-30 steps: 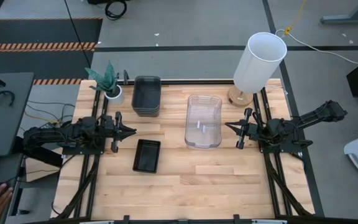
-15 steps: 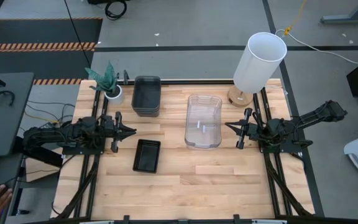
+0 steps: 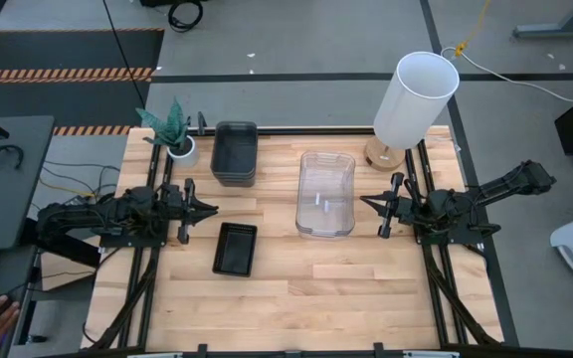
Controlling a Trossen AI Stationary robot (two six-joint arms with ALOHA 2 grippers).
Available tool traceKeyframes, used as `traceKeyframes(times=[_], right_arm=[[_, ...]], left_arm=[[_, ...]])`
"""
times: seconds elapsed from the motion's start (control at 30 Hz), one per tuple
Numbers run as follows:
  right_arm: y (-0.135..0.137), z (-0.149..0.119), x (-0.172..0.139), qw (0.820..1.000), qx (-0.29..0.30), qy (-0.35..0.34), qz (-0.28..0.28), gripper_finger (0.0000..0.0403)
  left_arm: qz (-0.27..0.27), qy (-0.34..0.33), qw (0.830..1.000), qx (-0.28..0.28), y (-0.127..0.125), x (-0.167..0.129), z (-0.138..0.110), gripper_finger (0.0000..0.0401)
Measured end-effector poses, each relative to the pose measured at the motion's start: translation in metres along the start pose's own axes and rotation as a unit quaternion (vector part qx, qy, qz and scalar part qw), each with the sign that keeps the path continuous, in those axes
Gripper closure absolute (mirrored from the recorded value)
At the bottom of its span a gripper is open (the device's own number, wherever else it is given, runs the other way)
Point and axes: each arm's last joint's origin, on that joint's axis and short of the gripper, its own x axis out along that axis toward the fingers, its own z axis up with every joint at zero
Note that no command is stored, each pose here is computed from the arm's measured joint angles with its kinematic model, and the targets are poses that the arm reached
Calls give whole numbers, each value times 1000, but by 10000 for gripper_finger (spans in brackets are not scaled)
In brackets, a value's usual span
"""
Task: Stack baskets by color
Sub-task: Return to Home Position
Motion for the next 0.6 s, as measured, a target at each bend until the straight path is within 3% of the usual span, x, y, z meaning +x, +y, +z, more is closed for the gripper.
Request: traceKeyframes(times=[0.6], right_arm=[[0,0,0,1000,0,0,0,381]], left_arm=[[0,0,1000,0,0,0,0,361]])
